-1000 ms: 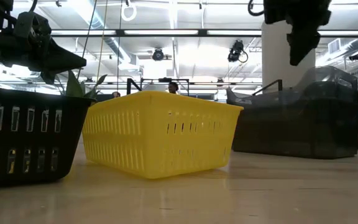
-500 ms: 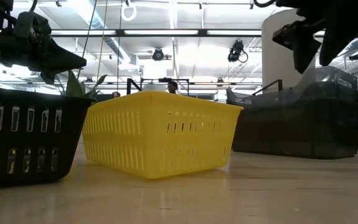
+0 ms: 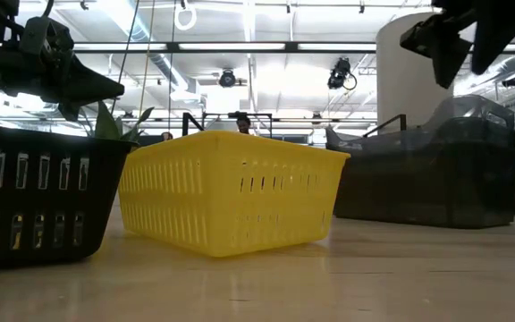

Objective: Stack baskets on shelf by color
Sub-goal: Put the stacked gray bins on the shelf

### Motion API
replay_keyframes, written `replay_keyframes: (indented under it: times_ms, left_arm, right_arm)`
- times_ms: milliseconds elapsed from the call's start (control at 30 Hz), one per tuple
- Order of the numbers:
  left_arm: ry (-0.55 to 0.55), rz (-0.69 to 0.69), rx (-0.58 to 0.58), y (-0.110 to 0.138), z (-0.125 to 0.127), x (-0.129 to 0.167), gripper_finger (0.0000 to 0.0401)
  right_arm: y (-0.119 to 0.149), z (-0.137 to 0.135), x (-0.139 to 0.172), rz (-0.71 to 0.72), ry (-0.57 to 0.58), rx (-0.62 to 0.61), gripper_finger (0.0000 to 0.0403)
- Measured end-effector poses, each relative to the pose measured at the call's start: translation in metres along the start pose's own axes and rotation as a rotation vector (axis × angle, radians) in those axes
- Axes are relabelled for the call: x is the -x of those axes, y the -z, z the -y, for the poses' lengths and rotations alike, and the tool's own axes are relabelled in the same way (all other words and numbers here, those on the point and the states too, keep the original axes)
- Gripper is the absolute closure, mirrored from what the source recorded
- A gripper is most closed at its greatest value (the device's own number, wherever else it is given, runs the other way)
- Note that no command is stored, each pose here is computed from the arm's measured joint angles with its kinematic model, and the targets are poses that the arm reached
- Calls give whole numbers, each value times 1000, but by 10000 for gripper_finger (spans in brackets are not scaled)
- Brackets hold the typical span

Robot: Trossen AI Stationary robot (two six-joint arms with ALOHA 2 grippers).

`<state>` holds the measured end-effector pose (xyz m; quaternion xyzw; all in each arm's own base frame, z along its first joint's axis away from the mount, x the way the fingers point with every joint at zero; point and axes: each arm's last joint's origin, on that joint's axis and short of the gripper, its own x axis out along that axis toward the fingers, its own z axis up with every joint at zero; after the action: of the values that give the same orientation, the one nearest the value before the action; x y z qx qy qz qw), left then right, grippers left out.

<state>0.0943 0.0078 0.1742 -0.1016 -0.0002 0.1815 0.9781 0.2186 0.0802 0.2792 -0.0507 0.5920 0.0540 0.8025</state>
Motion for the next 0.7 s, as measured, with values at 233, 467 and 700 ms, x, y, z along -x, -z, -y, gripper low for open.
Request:
replay_keyframes:
  times_ms: [233, 467, 700]
  left_arm:
    - [0, 0, 0, 0, 0, 0, 363]
    - [0, 0, 0, 0, 0, 0, 368]
    - [0, 0, 0, 0, 0, 0, 368]
  right_arm:
    - [-1, -7, 3, -52, 15, 29, 195]
    - [-3, -5, -5, -108, 29, -10, 173]
    - [-15, 2, -15, -228, 18, -50, 121]
